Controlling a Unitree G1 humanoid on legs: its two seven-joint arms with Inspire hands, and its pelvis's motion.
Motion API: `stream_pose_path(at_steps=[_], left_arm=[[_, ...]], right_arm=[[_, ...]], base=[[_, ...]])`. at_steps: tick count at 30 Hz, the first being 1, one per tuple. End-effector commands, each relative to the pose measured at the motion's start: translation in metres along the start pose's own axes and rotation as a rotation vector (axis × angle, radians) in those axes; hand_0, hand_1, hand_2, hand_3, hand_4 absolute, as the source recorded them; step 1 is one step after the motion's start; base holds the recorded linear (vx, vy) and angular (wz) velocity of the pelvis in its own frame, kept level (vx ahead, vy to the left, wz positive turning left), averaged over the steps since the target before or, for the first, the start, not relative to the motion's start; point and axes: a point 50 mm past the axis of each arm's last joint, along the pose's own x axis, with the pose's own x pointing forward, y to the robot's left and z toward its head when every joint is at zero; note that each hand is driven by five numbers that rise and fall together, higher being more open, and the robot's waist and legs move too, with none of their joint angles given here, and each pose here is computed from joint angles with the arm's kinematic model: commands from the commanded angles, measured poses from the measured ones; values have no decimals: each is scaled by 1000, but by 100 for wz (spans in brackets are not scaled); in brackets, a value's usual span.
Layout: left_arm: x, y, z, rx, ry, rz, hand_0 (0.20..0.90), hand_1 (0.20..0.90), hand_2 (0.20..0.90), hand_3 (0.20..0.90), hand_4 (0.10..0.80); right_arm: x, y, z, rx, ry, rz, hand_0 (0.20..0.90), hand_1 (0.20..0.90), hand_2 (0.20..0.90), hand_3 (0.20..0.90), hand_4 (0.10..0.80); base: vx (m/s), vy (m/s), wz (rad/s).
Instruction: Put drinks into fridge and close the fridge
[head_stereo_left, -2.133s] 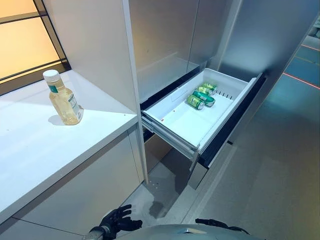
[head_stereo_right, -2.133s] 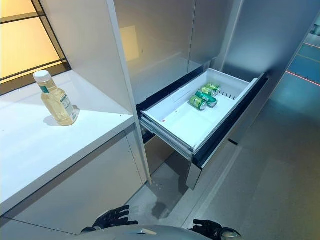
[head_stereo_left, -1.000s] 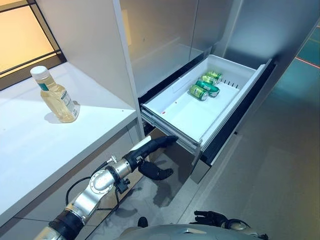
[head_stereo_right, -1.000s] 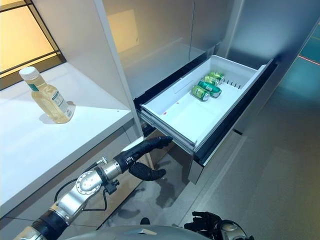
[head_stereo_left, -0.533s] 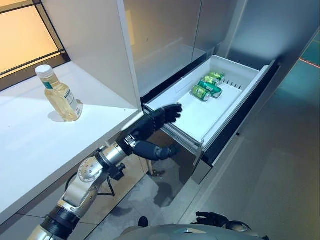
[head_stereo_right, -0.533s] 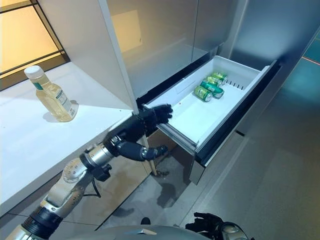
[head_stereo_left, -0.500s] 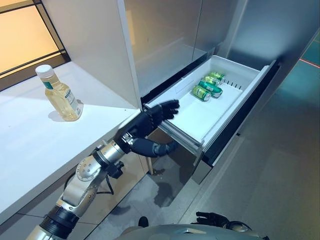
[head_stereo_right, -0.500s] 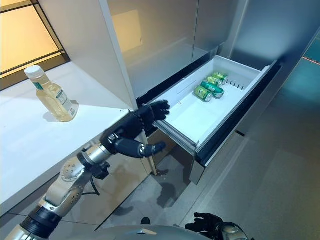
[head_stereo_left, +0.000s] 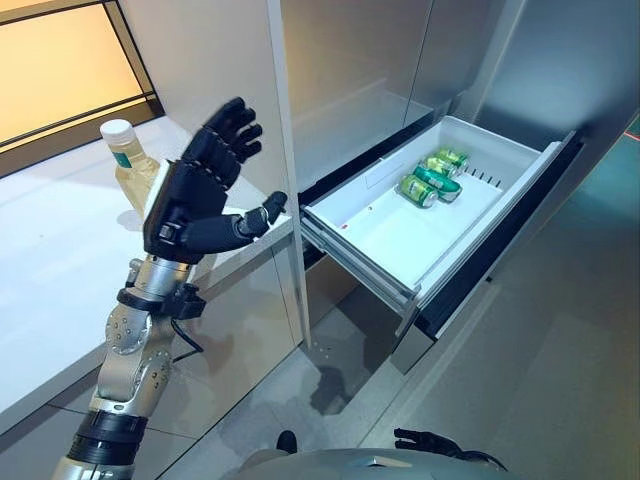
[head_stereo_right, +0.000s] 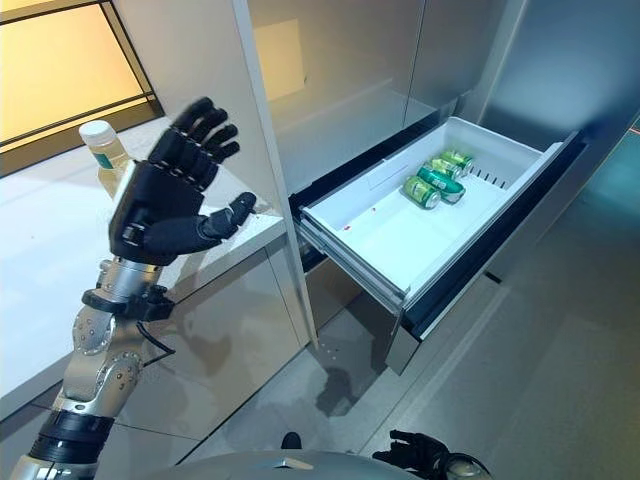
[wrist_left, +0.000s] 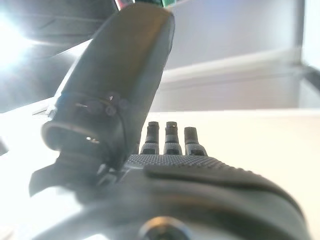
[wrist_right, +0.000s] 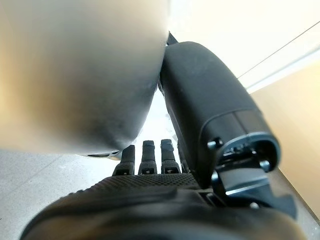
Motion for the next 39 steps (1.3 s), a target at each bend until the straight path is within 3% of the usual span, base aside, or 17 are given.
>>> stream_pose_path(at_steps=[1, 9, 20, 29, 39], left_arm=[[24, 4, 60, 98, -405, 61, 900, 900, 900, 900, 800], [12, 24, 64, 308, -451, 362, 900, 900, 900, 900, 800], [-5, 48, 43, 552, -279, 622, 900, 900, 900, 900, 800], [-16, 64, 29, 633, -138, 746, 900, 900, 900, 900, 800], [-16, 67, 11, 562, 40, 715, 900, 900, 900, 900, 800]], right_arm=[[-1, 5, -21, -16, 67, 25, 900, 900, 900, 900, 800], [-1, 6, -23, -6, 75, 29, 900, 900, 900, 900, 800], [-1, 5, -18, 15, 81, 22, 900, 900, 900, 900, 800], [-1, 2, -18, 26, 92, 17, 900, 900, 900, 900, 800], [-1, 0, -15, 30, 95, 13, 900, 900, 900, 900, 800]], base=[[0, 0, 0], [8, -2, 0], [6, 0, 0], [19, -1, 0], [0, 0, 0]])
